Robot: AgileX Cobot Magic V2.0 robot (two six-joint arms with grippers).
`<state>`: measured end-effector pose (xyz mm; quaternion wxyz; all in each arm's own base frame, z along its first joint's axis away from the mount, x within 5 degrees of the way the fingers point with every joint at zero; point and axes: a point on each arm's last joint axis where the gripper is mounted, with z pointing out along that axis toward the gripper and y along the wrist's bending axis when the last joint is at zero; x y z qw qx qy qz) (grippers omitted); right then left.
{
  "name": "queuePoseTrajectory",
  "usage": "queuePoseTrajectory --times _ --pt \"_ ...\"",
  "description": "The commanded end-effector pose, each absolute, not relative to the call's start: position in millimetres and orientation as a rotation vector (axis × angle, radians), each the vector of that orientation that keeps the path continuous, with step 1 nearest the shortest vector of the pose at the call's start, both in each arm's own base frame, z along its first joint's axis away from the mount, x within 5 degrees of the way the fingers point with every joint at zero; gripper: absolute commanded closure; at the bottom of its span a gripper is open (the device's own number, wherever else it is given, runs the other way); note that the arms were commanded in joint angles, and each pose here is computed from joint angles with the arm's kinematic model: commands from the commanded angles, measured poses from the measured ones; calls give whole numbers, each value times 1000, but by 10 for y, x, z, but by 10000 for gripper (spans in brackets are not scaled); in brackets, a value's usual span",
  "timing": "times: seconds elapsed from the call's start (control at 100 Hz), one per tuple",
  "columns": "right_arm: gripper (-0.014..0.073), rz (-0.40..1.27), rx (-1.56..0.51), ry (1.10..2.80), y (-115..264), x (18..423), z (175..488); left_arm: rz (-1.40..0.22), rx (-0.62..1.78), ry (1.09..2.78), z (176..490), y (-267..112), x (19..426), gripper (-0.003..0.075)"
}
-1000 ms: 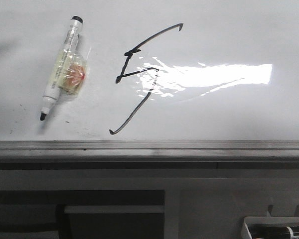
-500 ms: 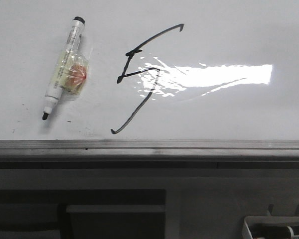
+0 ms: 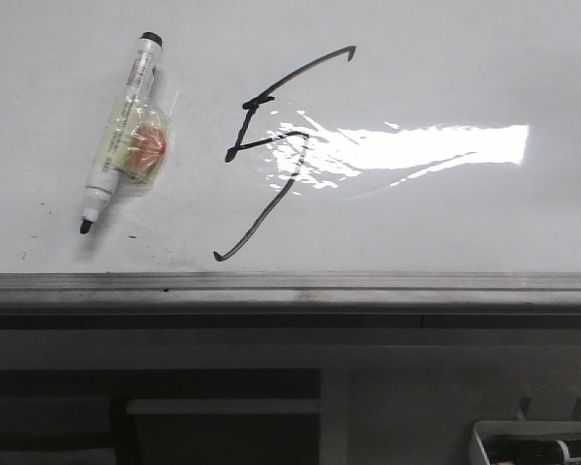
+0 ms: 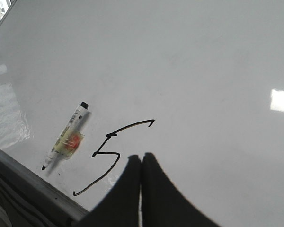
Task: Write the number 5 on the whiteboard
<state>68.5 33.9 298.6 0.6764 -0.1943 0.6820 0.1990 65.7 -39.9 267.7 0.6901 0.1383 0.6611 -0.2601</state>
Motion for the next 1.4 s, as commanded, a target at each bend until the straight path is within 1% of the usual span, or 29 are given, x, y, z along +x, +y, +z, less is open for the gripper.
queuePoseTrajectory --times 0.0,0.28,0.35,0.4,0.45,0.54,0.62,0.79,0.95,0.99,1.14,1.33,1.39 --pt "659 455 -463 1495 357 673 3071 -570 279 1447 2781 -377 666 741" --pt "659 455 -463 1495 357 673 3071 -552 283 1448 2746 -368 666 741" --pt "659 455 -463 1495 357 673 3071 -466 347 1410 2735 -354 650 741" --pt "659 455 -463 1495 357 673 3071 -355 428 1361 2732 -342 636 741" --pt "659 455 -463 1495 357 673 3071 -281 473 1341 2715 -332 625 741" --pt "659 455 -463 1495 357 673 3071 -223 431 1339 2658 -283 616 741" --pt "659 455 -463 1495 357 673 3071 -183 331 1369 2546 -217 619 741" --pt "659 455 -463 1495 357 673 3071 -174 87 1469 2251 -100 608 741" --pt "659 455 -463 1495 357 673 3071 -146 -4 1569 2008 -55 587 741" --pt "659 455 -463 1495 357 673 3071 -136 0 1627 1951 -57 575 741" --pt "659 455 -463 1495 357 673 3071 -128 17 1742 1835 -65 536 741" --pt "659 455 -463 1495 357 673 3071 -200 -29 1754 1824 -85 528 741" --pt "659 455 -463 1495 357 673 3071 -200 -29 1754 1824 -85 528 741"
